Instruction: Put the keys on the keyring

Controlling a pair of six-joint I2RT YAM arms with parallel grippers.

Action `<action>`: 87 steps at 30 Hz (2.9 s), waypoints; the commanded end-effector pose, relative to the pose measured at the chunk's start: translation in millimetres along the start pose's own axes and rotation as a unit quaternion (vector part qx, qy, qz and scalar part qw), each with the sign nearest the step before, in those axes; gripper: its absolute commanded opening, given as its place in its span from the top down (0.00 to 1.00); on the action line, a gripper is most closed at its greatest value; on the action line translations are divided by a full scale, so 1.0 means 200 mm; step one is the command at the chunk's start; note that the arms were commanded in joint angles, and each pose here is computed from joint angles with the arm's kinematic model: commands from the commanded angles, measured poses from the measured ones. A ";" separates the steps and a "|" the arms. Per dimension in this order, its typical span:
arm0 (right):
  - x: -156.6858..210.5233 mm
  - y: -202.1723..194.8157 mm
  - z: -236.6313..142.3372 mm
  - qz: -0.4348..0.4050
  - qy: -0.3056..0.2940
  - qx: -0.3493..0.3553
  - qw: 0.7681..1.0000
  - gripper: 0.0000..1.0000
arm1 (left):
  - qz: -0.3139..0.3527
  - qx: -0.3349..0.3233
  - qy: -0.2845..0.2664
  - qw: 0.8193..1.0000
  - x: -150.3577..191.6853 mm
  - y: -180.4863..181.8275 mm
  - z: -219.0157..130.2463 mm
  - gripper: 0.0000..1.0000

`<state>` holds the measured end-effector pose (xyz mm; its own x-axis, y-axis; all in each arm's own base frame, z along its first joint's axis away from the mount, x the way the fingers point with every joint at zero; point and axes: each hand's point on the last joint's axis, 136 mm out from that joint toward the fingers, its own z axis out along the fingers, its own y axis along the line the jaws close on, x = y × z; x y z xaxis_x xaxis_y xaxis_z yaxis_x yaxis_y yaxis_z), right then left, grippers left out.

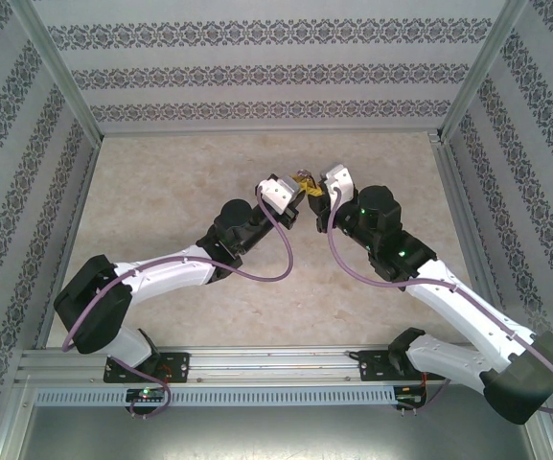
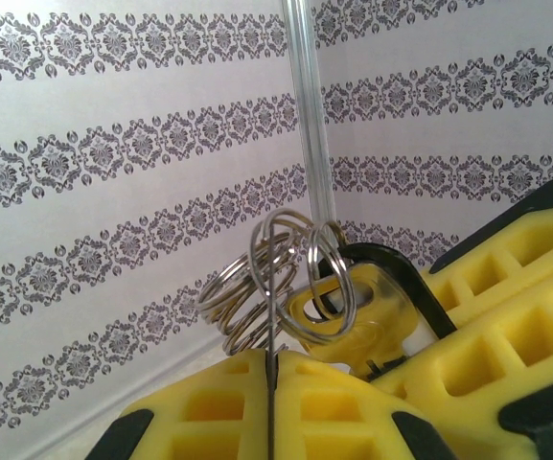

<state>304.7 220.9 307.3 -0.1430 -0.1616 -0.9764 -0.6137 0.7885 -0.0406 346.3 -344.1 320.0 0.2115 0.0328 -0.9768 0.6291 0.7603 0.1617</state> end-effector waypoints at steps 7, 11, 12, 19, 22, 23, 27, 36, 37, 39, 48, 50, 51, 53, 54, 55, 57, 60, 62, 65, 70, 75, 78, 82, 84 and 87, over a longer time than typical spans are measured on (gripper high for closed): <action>-0.06 -0.04 -0.07 -0.002 -0.022 0.020 1.000 1.00 | -0.009 0.005 -0.038 0.999 -0.14 -0.02 0.00 1.00; -0.06 -0.07 -0.09 0.004 -0.025 0.025 0.999 1.00 | -0.009 0.005 -0.038 0.999 -0.14 -0.02 -0.01 1.00; -0.06 -0.07 -0.09 0.006 -0.025 0.025 0.999 1.00 | -0.009 0.004 -0.039 0.999 -0.14 -0.02 -0.01 1.00; -0.08 -0.01 -0.05 0.009 -0.023 -0.004 1.000 1.00 | -0.009 0.006 -0.038 0.999 -0.14 -0.02 -0.01 1.00; -0.09 0.02 -0.03 0.004 -0.023 -0.013 1.000 1.00 | -0.009 0.007 -0.039 0.999 -0.14 -0.02 -0.01 1.00; -0.10 0.03 -0.02 0.003 -0.025 -0.015 1.000 1.00 | -0.010 0.007 -0.038 0.999 -0.14 -0.02 -0.01 1.00; -0.10 0.04 -0.01 -0.001 -0.023 -0.016 1.000 1.00 | -0.009 0.005 -0.037 0.999 -0.14 -0.02 -0.01 1.00; -0.05 -0.04 -0.03 0.010 -0.003 0.015 1.000 1.00 | 0.035 -0.035 -0.019 0.999 -0.07 0.04 0.01 1.00; -0.05 -0.04 -0.03 0.014 -0.001 0.014 1.000 1.00 | 0.044 -0.044 -0.015 0.998 -0.06 0.06 0.02 1.00; -0.03 -0.04 -0.02 0.021 0.009 0.010 1.000 1.00 | 0.059 -0.055 -0.007 0.997 -0.03 0.07 0.03 1.00; 0.04 -0.06 0.04 0.049 0.062 0.008 0.997 1.00 | 0.083 -0.088 0.031 0.992 0.12 0.14 0.04 1.00; 0.03 -0.08 0.05 0.055 0.072 0.014 0.996 1.00 | 0.078 -0.094 0.036 0.992 0.14 0.15 0.04 1.00; 0.04 -0.09 0.06 0.060 0.081 0.016 0.995 1.00 | 0.076 -0.096 0.039 0.992 0.15 0.15 0.04 1.00; 0.03 -0.11 0.08 0.068 0.095 0.022 0.993 1.00 | 0.070 -0.098 0.044 0.992 0.17 0.15 0.04 0.98; 0.04 -0.12 0.09 0.072 0.104 0.024 0.992 1.00 | 0.066 -0.100 0.046 0.992 0.18 0.16 0.04 0.92; 0.03 -0.12 0.10 0.074 0.109 0.025 0.991 1.00 | 0.063 -0.101 0.047 0.992 0.18 0.16 0.04 0.84; 0.05 -0.15 0.13 0.080 0.128 0.030 0.988 1.00 | 0.052 -0.103 0.046 0.992 0.19 0.16 0.03 0.67; 0.08 -0.18 0.17 0.089 0.145 0.036 0.985 1.00 | 0.037 -0.105 0.046 0.993 0.19 0.16 0.02 0.51; 0.10 -0.21 0.20 0.097 0.155 0.039 0.982 1.00 | 0.028 -0.109 0.044 0.993 0.18 0.18 -0.01 0.40; 0.15 -0.25 0.25 0.106 0.169 0.041 0.979 1.00 | 0.014 -0.120 0.040 0.992 0.16 0.20 -0.05 0.30; 0.24 -0.30 0.35 0.116 0.189 0.041 0.974 1.00 | -0.001 -0.147 0.034 0.989 0.14 0.26 -0.14 0.22; 0.33 -0.36 0.54 0.121 0.207 0.043 0.970 1.00 | -0.009 -0.169 0.037 0.985 0.11 0.32 -0.22 0.17; 0.39 -0.42 0.67 0.126 0.220 0.044 0.966 1.00 | -0.008 -0.178 0.035 0.983 0.08 0.35 -0.26 0.16; 0.43 -0.47 0.83 0.138 0.228 0.040 0.963 1.00 | -0.007 -0.185 0.038 0.982 0.06 0.37 -0.30 0.15; 0.44 -0.49 0.88 0.144 0.229 0.039 0.962 1.00 | -0.007 -0.186 0.038 0.982 0.06 0.38 -0.31 0.15; 0.45 -0.51 0.91 0.155 0.227 0.037 0.961 1.00 | -0.010 -0.184 0.039 0.982 0.05 0.38 -0.32 0.15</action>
<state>483.1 229.8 159.6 -0.6770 -0.1911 -0.7108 -0.4275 0.8882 0.1684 347.5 -253.9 313.0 0.1521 0.0670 -0.9861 0.3343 0.9354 0.1151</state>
